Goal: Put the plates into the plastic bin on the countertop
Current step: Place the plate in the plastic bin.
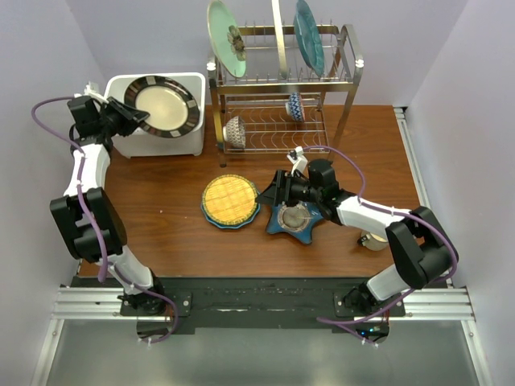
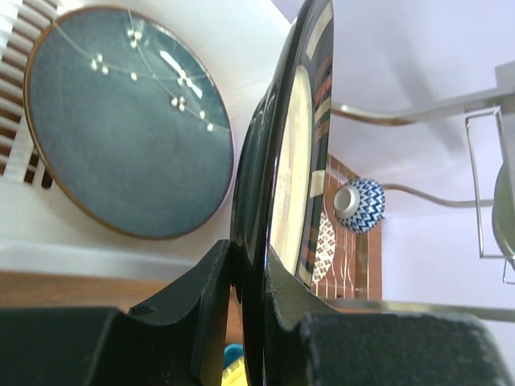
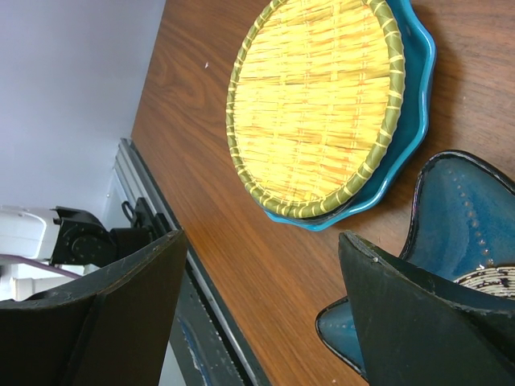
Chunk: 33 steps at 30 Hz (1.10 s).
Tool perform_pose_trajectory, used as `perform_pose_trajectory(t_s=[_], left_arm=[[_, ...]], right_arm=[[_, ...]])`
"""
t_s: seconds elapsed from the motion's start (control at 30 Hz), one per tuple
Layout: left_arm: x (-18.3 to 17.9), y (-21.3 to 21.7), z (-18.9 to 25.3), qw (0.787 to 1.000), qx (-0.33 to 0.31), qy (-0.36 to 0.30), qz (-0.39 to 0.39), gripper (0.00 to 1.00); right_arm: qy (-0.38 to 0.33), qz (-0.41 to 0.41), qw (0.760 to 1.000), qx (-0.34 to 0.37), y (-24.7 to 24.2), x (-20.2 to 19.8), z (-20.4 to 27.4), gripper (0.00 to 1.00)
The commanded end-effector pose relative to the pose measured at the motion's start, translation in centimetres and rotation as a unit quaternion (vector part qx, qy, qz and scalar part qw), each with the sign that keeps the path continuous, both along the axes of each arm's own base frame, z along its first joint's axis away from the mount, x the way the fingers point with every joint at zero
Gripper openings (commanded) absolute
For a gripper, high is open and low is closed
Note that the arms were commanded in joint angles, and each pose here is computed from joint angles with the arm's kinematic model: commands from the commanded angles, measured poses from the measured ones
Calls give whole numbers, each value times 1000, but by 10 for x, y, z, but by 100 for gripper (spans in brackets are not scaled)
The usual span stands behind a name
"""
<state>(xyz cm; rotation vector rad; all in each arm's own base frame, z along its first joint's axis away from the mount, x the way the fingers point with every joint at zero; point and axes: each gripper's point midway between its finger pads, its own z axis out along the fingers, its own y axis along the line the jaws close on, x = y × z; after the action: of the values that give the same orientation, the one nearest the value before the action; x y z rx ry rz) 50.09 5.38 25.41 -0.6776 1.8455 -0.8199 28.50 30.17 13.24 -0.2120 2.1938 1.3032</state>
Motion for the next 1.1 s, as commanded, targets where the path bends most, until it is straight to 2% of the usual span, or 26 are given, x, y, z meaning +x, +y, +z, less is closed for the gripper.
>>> perform_pose_trajectory(t_s=[0.0,0.47,0.77,0.97,1.0,1.07], left_arm=[[23,12,92,989,20,-148,3,0],[59,30,57,989,-8,-148,27,0],[74,49,34,993,23,-98,63,0],[95,54,39,993,56,-82,58,0],[94,51,28,995,58,-57,52,0],[99,49,26,995,63,-52,48,0]], right_arm=[[-33,-4,999,9,2,9,21,80],[-29,-8,1000,7,-1,5,18,80],[-25,-10,1000,6,-2,4,14,80],[-21,-10,1000,5,-3,3,12,80],[-20,-11,1000,5,-3,3,11,80],[-19,-11,1000,6,-3,3,10,80]])
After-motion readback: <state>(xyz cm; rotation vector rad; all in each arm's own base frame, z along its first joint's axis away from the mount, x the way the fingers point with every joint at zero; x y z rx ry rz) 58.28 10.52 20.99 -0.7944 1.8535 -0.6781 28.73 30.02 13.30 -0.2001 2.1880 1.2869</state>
